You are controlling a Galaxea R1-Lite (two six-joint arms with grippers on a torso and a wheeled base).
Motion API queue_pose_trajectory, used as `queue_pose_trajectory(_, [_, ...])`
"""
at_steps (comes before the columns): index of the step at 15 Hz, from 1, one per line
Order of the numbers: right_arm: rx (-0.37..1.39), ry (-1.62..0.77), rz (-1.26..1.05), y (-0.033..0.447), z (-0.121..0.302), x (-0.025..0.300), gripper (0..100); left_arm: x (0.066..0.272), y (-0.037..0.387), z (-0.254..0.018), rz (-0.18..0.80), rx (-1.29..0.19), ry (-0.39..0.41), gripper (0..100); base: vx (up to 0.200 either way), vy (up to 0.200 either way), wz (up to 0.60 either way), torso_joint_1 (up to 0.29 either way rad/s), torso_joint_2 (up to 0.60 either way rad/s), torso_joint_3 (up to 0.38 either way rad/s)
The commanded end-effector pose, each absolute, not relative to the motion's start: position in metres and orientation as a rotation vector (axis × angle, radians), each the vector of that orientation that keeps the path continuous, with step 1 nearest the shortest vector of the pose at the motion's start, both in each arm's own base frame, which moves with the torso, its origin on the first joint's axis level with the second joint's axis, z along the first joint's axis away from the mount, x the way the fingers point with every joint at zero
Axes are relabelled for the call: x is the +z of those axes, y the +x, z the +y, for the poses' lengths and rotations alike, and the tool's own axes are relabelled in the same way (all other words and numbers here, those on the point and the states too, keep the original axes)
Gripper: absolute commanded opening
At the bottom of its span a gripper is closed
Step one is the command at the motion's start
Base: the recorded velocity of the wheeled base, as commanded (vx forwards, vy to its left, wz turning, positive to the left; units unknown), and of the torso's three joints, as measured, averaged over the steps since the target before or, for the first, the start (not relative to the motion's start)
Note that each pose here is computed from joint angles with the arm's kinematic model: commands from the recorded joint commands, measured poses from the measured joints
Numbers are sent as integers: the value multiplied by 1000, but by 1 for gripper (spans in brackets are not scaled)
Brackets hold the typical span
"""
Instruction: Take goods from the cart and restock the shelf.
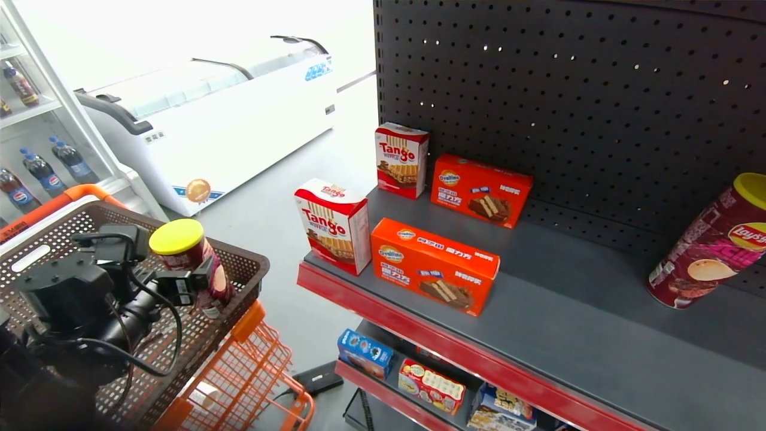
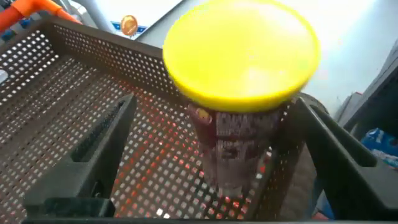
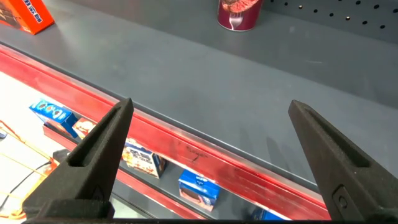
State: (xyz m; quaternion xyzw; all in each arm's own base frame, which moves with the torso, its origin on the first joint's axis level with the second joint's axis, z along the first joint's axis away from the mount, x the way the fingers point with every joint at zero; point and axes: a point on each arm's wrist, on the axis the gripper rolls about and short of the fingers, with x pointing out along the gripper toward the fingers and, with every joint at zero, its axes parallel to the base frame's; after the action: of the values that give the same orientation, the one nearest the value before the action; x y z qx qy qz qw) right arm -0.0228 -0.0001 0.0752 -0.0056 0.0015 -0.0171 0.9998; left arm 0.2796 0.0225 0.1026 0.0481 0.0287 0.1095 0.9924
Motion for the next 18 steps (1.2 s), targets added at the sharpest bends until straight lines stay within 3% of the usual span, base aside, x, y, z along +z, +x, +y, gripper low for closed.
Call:
queue_pose_trajectory(1, [-34, -12, 3, -23, 0, 75, 100, 80, 306, 24, 98, 217, 97, 100, 0, 0, 0, 0, 0, 0])
queue_pose_trajectory(7, [-34, -11, 3, -23, 0, 75, 100, 67, 341, 29, 63, 224, 98, 100, 0, 0, 0, 0, 0, 0])
queue_pose_trajectory(8, [-34, -12, 3, -23, 0, 75, 100, 62, 349, 29, 60, 223, 98, 0, 0, 0, 0, 0, 0, 0])
queue_pose_trajectory(15, [-34, -11, 3, -23, 0, 75, 100, 75, 362, 27, -10, 217, 101, 0, 0, 0, 0, 0, 0, 0])
queue_pose_trajectory(18, [-34, -11, 3, -23, 0, 75, 100, 107, 354, 24, -93, 212, 116, 0, 0, 0, 0, 0, 0, 0])
